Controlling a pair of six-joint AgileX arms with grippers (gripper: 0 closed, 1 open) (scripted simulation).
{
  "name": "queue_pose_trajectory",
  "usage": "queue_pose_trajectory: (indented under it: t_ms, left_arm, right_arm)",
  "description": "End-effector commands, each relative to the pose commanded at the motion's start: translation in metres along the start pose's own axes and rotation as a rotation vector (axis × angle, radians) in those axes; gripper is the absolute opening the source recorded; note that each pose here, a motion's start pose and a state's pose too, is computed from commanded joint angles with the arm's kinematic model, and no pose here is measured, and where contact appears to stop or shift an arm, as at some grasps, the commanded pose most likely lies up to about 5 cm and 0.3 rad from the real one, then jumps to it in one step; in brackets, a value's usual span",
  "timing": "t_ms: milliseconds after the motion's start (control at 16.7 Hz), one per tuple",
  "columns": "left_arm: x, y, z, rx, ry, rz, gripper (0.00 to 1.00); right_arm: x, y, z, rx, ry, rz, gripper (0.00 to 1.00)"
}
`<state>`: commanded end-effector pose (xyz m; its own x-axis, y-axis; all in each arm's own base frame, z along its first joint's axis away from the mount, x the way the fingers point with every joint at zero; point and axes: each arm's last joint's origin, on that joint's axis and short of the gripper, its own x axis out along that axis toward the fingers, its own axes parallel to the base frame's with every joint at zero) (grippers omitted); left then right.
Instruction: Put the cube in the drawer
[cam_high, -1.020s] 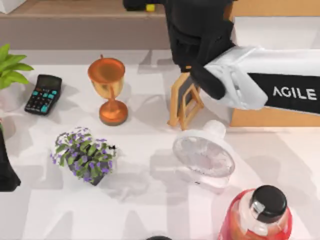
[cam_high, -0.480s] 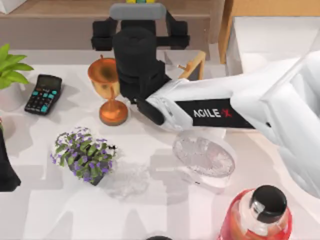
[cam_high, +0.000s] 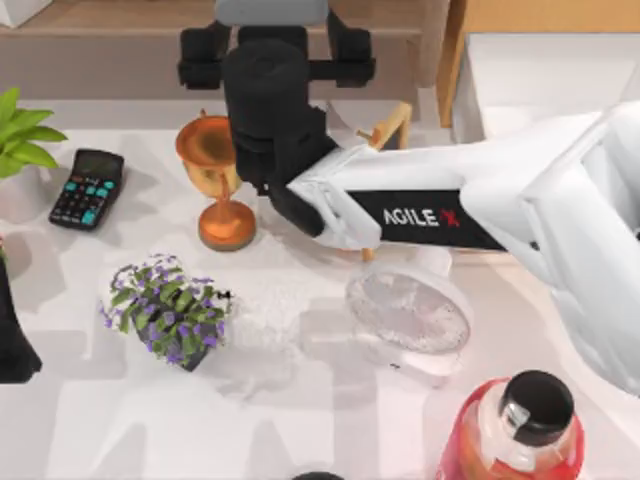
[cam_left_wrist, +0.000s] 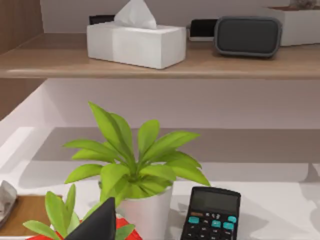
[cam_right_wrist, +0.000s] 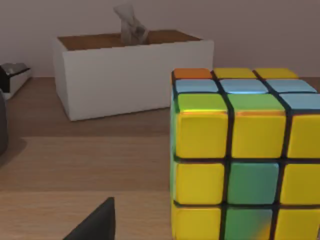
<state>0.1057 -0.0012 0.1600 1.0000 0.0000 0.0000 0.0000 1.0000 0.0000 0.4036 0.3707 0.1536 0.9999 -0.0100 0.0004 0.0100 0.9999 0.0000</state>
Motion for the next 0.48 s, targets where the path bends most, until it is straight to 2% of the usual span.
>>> queue_pose_trajectory:
  t_ms: [480]
  left_arm:
    - [0.000, 0.000, 0.000, 0.000, 0.000, 0.000, 1.00]
  right_arm:
    - [0.045, 0.000, 0.001, 0.002, -0.004, 0.000, 1.00]
